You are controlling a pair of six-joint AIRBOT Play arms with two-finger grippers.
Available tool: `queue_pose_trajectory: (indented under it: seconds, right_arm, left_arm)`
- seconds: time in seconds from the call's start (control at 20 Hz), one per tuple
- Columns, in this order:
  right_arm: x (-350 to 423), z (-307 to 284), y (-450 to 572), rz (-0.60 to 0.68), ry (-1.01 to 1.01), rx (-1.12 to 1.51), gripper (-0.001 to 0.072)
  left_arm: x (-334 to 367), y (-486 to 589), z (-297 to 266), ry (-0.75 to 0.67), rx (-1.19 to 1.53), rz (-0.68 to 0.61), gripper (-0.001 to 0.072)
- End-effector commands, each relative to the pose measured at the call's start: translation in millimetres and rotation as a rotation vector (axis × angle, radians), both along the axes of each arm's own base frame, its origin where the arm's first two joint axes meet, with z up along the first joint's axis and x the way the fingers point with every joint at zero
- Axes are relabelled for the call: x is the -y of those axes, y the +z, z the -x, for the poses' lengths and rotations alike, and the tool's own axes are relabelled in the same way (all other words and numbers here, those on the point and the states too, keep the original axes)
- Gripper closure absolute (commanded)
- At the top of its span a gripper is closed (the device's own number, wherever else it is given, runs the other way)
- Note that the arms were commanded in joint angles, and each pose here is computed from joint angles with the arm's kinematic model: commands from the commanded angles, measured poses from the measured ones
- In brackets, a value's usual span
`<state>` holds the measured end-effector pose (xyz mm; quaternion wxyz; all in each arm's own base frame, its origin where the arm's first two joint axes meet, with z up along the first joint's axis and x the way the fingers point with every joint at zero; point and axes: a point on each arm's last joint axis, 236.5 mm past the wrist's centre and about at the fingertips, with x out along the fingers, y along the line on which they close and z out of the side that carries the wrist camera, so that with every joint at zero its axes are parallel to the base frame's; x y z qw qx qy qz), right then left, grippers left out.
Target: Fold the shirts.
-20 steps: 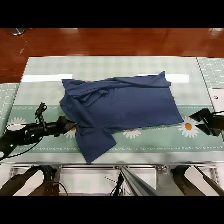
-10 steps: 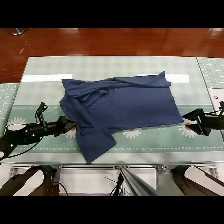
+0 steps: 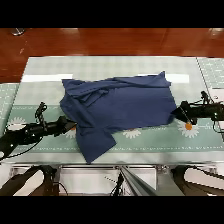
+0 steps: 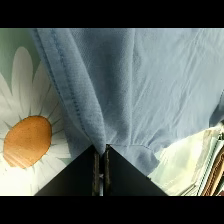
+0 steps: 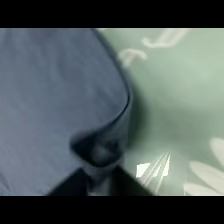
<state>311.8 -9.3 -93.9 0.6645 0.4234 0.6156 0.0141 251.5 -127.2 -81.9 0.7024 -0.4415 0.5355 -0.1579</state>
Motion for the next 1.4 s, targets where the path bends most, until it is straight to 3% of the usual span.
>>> queue_pose_trajectory:
  seconds: [0.0,0.1,0.25,0.45,0.6,0.75,0.9,1.15,1.35]
  right_arm:
    - [-19.6,-17.4,10.6,0.011,0.094,0.039,0.0681]
    - [-23.3,-45.2,50.6,0.024,0.166,0.126,0.0681]
    - [-22.2,-120.4,183.6,0.147,0.221,0.437,0.0682]
    - [-17.4,-153.4,413.5,0.371,0.16,0.92,0.0682]
    - [-34.7,-91.0,516.2,0.482,0.186,1.137,0.0682]
    - [-41.0,-14.1,544.3,0.623,0.183,1.199,0.0681]
    - [-42.1,53.4,559.1,0.743,0.141,1.243,0.0682]
    - [-46.3,144.3,583.4,0.865,0.044,1.327,0.0682]
    - [-47.0,172.9,579.7,0.875,0.037,1.327,0.0682]
  left_arm:
    - [0.9,6.3,-6.4,0.018,0.012,0.02,0.0684]
    - [0.6,43.0,-36.2,0.031,0.111,0.058,0.0685]
    - [-7.2,190.9,-111.7,0.052,0.486,0.106,0.0685]
    - [-21.7,426.9,-134.6,0.044,1.0,-0.052,0.0685]
    - [-45.3,533.0,-98.7,0.101,1.182,-0.372,0.0685]
    - [-75.7,583.7,-34.2,0.207,1.257,-0.682,0.0685]
    - [-105.9,606.5,37.6,0.375,1.285,-0.876,0.0685]
    - [-120.3,619.6,133.4,0.523,1.336,-1.021,0.0685]
    - [-118.0,567.5,142.6,0.433,1.145,-1.018,0.0685]
